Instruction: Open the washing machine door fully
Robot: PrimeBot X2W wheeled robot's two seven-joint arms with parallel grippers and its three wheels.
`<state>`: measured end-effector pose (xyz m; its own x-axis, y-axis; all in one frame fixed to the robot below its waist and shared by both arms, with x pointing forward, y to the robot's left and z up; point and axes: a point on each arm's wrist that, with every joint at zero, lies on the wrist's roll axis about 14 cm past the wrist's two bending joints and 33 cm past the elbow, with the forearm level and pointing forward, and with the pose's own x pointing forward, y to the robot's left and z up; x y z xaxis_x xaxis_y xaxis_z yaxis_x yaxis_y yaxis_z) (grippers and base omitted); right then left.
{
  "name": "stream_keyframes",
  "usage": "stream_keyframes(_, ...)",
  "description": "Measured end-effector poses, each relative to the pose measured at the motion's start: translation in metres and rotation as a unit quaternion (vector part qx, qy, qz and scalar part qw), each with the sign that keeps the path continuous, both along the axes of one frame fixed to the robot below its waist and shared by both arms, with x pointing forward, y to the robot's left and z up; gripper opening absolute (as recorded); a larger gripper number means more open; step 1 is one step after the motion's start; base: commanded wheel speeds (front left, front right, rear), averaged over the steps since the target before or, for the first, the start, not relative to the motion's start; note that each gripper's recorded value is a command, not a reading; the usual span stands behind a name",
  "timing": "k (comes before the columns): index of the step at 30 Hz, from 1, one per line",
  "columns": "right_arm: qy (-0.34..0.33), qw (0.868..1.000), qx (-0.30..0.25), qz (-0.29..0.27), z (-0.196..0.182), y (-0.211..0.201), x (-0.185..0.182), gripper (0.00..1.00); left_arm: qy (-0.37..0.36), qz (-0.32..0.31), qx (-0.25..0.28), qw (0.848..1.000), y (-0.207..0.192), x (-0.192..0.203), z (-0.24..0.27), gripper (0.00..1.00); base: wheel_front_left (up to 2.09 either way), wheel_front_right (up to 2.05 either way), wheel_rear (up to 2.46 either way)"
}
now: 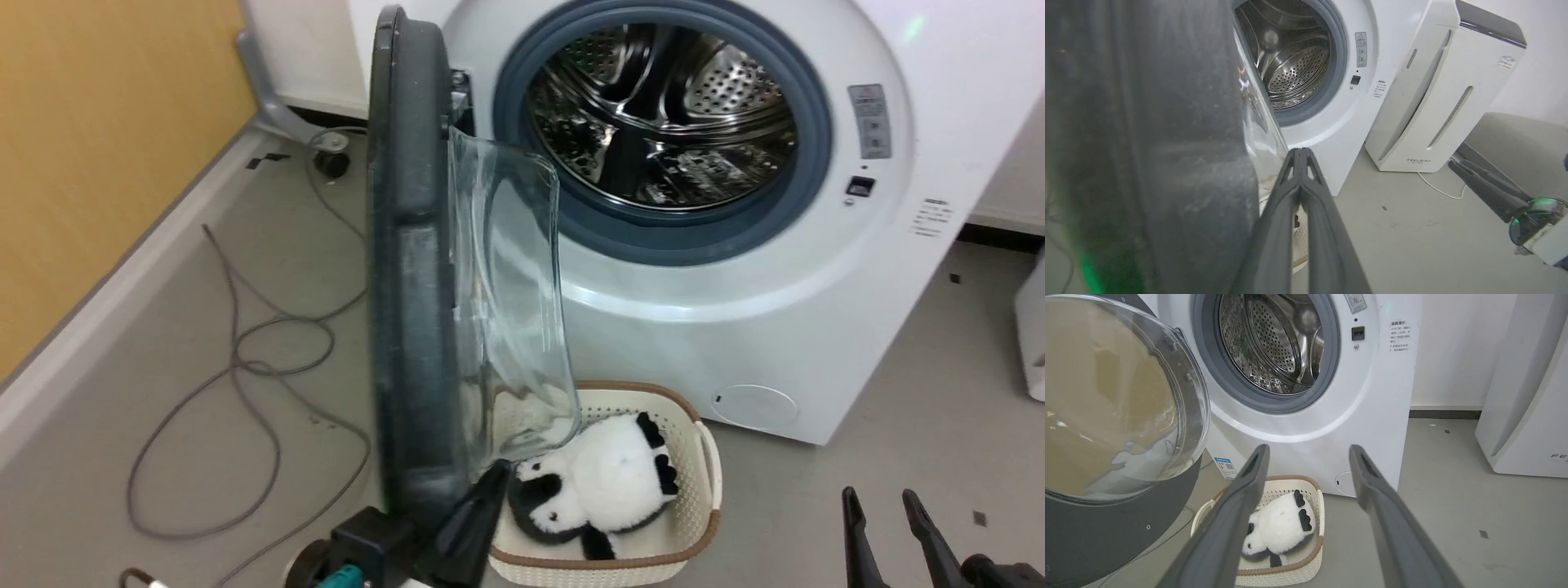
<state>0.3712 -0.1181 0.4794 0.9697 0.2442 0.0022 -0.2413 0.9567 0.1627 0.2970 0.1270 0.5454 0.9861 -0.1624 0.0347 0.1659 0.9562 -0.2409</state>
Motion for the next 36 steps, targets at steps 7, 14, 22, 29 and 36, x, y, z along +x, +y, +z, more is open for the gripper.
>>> stream_keyframes(7,0.011,0.999,0.002,0.031,-0.007,0.021,0.005,1.00,0.013,0.068,0.013,0.997,0.041,-0.007,-0.009,0.00,0.00,0.00,0.00)
stream_keyframes(14,0.024,0.998,0.004,0.065,-0.015,0.045,0.012,1.00,0.009,0.146,0.023,0.989,0.086,-0.014,-0.006,0.00,0.00,0.00,0.00)
stream_keyframes(22,0.038,0.996,0.005,0.085,-0.027,0.062,0.024,1.00,0.005,0.235,0.021,0.972,0.139,-0.018,-0.003,0.00,0.00,0.00,0.00)
stream_keyframes(29,0.056,0.993,0.004,0.100,-0.045,0.070,0.036,1.00,0.017,0.316,0.034,0.948,0.196,-0.023,-0.010,0.00,0.00,0.00,0.00)
stream_keyframes(36,0.081,0.991,-0.013,0.104,-0.071,0.062,0.046,1.00,0.032,0.377,0.045,0.924,0.250,-0.020,-0.017,0.00,0.00,0.00,0.00)
